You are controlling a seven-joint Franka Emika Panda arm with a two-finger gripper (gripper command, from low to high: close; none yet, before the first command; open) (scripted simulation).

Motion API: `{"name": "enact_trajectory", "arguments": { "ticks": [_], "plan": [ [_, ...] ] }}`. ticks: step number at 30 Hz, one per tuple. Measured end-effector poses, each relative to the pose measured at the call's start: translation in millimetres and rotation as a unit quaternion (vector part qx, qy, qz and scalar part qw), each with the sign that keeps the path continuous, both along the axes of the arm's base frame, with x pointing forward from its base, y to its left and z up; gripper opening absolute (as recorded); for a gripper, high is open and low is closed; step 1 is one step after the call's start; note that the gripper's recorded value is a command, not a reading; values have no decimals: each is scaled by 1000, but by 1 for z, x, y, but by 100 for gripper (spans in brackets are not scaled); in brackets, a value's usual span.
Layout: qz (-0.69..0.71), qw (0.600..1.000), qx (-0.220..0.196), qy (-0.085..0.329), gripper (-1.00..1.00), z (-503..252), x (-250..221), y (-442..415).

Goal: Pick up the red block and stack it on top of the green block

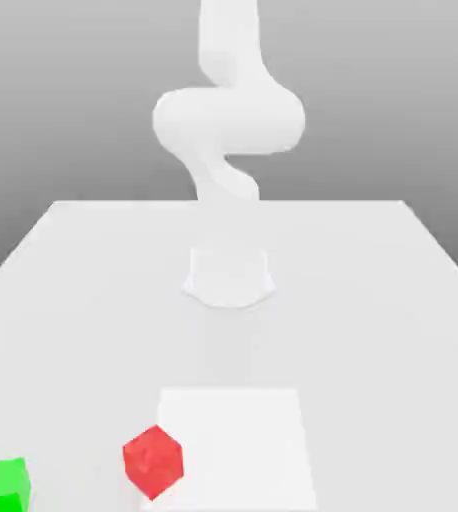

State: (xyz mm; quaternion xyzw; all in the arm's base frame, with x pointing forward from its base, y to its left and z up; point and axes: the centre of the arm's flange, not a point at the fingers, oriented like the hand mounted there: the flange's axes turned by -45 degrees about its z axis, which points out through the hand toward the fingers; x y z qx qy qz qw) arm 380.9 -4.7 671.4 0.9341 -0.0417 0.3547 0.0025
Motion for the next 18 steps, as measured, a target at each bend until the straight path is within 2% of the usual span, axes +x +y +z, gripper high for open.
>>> {"name": "enact_trajectory", "arguments": {
  "ticks": [9,18],
  "plan": [
    [-123,983,40,130,0,-165,86,-34],
    [-239,934,92,249,0,-342,101,-74]
  ]
}}
